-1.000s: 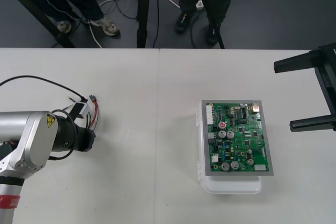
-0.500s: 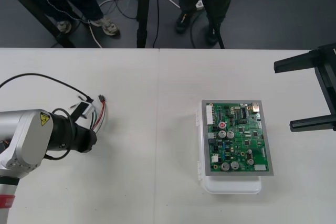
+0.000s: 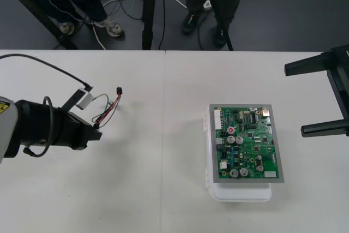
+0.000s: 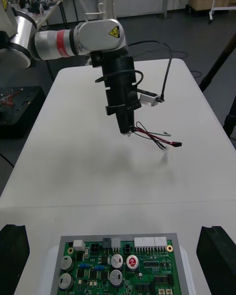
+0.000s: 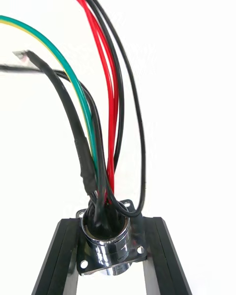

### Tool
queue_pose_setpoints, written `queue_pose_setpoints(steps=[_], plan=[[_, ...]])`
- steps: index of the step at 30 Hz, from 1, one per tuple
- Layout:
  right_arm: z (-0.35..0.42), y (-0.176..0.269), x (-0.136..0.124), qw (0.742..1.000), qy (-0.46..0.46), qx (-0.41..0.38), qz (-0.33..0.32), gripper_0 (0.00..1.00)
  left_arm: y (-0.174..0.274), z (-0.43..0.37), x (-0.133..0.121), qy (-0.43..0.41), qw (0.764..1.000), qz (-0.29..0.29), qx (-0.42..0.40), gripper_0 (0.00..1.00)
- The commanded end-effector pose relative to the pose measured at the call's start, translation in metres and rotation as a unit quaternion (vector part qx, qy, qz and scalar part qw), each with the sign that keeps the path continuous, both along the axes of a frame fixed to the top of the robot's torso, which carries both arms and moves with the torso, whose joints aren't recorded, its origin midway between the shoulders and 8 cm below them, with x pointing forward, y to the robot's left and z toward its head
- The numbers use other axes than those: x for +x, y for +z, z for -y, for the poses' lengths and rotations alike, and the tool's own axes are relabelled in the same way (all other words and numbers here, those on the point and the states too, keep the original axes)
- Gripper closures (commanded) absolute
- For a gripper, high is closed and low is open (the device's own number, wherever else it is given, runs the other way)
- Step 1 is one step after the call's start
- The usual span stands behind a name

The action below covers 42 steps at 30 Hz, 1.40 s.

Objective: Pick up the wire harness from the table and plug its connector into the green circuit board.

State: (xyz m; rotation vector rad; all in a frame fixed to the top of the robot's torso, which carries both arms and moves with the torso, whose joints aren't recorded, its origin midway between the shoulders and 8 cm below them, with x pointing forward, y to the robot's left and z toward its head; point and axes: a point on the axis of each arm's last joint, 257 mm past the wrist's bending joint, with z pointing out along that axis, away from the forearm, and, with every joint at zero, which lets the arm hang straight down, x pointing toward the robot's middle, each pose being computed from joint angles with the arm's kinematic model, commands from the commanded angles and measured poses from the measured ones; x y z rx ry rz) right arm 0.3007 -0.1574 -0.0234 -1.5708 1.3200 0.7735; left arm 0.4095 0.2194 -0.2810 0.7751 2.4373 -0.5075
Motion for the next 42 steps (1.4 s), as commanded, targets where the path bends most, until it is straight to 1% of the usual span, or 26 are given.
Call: queue_pose_setpoints(steps=[1, 3, 9, 16, 23, 24, 28, 34, 42], plan=[[0.007, 0.005, -0.001, 1.000, -0.009, -0.019, 0.004, 0.00, 0.041, 0.005, -0.020, -0.069, 0.998, 0.002, -0.011, 1.00], [0.007, 0.005, -0.001, 1.000, -0.009, -0.019, 0.004, 0.00, 0.051, 0.012, -0.025, -0.083, 0.996, 0.004, -0.025, 1.00], [0.007, 0.005, -0.001, 1.000, -0.009, -0.019, 0.004, 0.00, 0.087, 0.026, -0.036, -0.135, 0.990, 0.037, -0.024, 1.00], [0.007, 0.005, -0.001, 1.000, -0.009, -0.019, 0.004, 0.00, 0.139, 0.049, -0.064, -0.211, 0.974, 0.045, -0.069, 1.00], [0.007, 0.005, -0.001, 1.000, -0.009, -0.019, 0.004, 0.00, 0.193, 0.069, -0.095, -0.281, 0.951, 0.039, -0.123, 1.00], [0.007, 0.005, -0.001, 1.000, -0.009, -0.019, 0.004, 0.00, 0.196, 0.070, -0.097, -0.286, 0.949, 0.037, -0.124, 1.00], [0.007, 0.005, -0.001, 1.000, -0.009, -0.019, 0.004, 0.00, 0.216, 0.081, -0.120, -0.336, 0.933, 0.016, -0.128, 1.00], [0.007, 0.005, -0.001, 1.000, -0.009, -0.019, 0.004, 0.00, 0.246, 0.096, -0.138, -0.382, 0.913, 0.013, -0.144, 1.00], [0.007, 0.005, -0.001, 1.000, -0.009, -0.019, 0.004, 0.00, 0.269, 0.113, -0.166, -0.430, 0.886, -0.008, -0.174, 1.00]])
